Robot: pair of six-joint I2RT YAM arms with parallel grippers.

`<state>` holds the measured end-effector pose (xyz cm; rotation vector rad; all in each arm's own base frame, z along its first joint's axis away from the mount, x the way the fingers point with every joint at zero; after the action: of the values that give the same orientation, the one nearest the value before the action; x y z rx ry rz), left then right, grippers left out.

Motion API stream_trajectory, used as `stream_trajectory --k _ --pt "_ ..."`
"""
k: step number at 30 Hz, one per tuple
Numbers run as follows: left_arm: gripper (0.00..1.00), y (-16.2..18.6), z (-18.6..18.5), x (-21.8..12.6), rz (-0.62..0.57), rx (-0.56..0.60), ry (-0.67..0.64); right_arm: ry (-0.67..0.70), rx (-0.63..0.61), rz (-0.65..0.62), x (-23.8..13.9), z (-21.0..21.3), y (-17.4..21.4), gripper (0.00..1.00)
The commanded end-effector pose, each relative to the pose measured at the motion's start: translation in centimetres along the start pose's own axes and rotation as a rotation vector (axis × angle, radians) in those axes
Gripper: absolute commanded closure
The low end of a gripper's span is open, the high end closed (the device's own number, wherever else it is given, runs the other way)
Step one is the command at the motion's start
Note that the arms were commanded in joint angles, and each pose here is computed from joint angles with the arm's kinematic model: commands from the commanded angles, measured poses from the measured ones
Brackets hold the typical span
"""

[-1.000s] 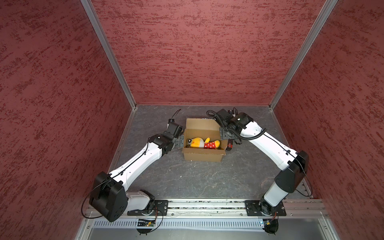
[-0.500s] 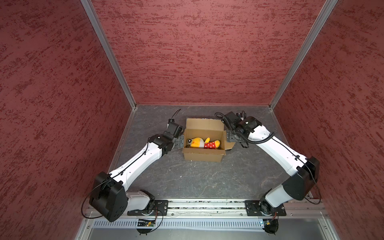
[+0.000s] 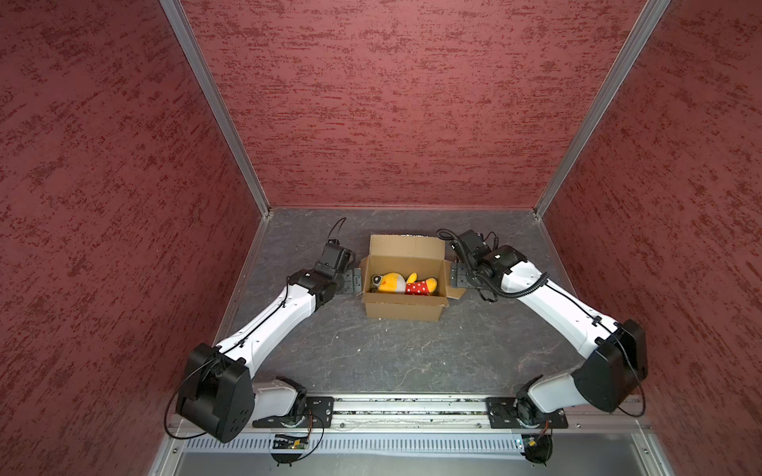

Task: Unpack the express box
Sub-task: 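Withdraw both grippers to the box rim, holding the flaps open, then pull both grippers back and outward away from the box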

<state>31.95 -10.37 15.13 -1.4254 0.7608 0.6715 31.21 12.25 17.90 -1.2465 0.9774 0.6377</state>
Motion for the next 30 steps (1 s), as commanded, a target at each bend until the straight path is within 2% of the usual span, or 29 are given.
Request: stream_trajectory --k 1,5,17,30 --pt "0.0 -0.4 -0.9 0.0 -0.022 -0.036 0.08 -0.078 0.022 -0.015 0.4 0.9 -0.5 0.09" --pt "0.0 -0.1 -1.3 0.3 -0.017 -0.061 0.129 -0.168 0.041 -0.032 0.3 1.4 -0.5 0.09" --pt "0.0 0.4 -2.5 0.7 -0.02 -0.146 0.31 -0.304 0.037 -0.025 1.1 2.8 0.2 0.09" --pt "0.01 0.2 -4.2 1.1 -0.025 -0.152 0.435 -0.41 0.032 -0.008 1.7 4.9 0.6 0.09"
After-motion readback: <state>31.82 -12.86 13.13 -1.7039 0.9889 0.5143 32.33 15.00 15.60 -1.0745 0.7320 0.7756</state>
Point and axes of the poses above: each gripper's point midway between its finger pads, its own x axis out along the fingers, its own z axis along the line the jaws close on, y = z × x, the point moved 1 cm from there along -x, back along the fingers, and after that the axes turned 7 degrees about x, right-handed, at the moved point
